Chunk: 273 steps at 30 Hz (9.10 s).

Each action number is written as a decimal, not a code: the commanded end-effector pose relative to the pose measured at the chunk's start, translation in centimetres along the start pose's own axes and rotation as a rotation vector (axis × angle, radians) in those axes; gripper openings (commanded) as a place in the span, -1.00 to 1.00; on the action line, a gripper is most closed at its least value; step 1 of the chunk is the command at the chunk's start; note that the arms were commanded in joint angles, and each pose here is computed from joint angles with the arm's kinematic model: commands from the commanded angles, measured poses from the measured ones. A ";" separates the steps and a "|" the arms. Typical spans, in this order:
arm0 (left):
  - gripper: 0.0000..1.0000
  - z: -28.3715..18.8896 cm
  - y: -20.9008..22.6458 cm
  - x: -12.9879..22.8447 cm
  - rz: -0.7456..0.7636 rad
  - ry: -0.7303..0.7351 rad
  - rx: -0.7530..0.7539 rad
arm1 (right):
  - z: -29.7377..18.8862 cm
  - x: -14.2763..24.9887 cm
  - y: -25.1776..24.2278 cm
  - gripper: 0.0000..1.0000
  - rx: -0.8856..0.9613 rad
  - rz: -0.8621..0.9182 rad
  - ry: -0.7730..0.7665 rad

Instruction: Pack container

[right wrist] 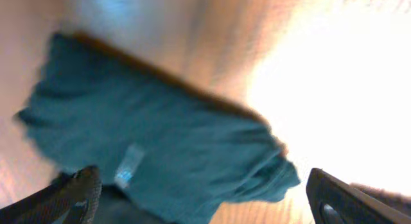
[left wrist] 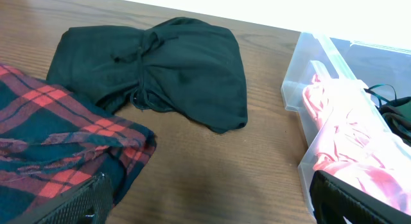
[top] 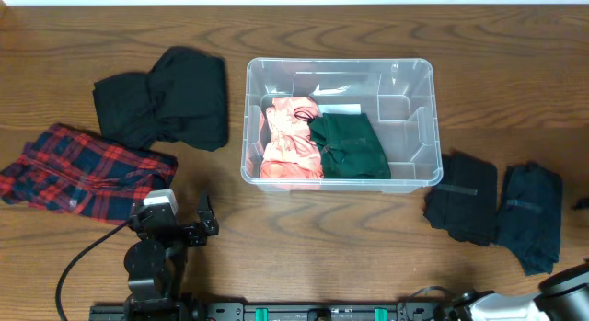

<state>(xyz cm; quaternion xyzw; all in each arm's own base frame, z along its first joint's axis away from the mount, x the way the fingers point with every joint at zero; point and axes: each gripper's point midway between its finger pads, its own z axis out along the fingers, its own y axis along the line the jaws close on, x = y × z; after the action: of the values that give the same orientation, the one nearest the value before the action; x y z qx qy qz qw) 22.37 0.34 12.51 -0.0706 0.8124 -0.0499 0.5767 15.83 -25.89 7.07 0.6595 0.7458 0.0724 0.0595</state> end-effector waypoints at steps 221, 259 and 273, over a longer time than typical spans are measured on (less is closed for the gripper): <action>0.96 0.3 -0.1 0.9 0.010 0.017 0.009 | -4.8 38.8 37.2 -0.10 -0.617 -1.279 -0.149; 0.96 0.3 0.1 0.3 0.011 -0.008 -0.003 | -13.9 47.3 35.7 0.86 -0.808 -1.663 -0.077; 0.96 -3.2 2.7 -8.4 -0.128 -0.200 -0.203 | -18.9 21.3 33.1 0.98 -0.716 -0.944 -0.106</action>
<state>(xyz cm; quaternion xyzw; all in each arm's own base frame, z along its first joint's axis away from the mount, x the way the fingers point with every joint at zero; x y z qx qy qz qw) 22.57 1.97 15.96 -0.1205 0.7848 -0.0325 0.6071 42.67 0.76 32.29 0.1541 0.8941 0.2126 0.3629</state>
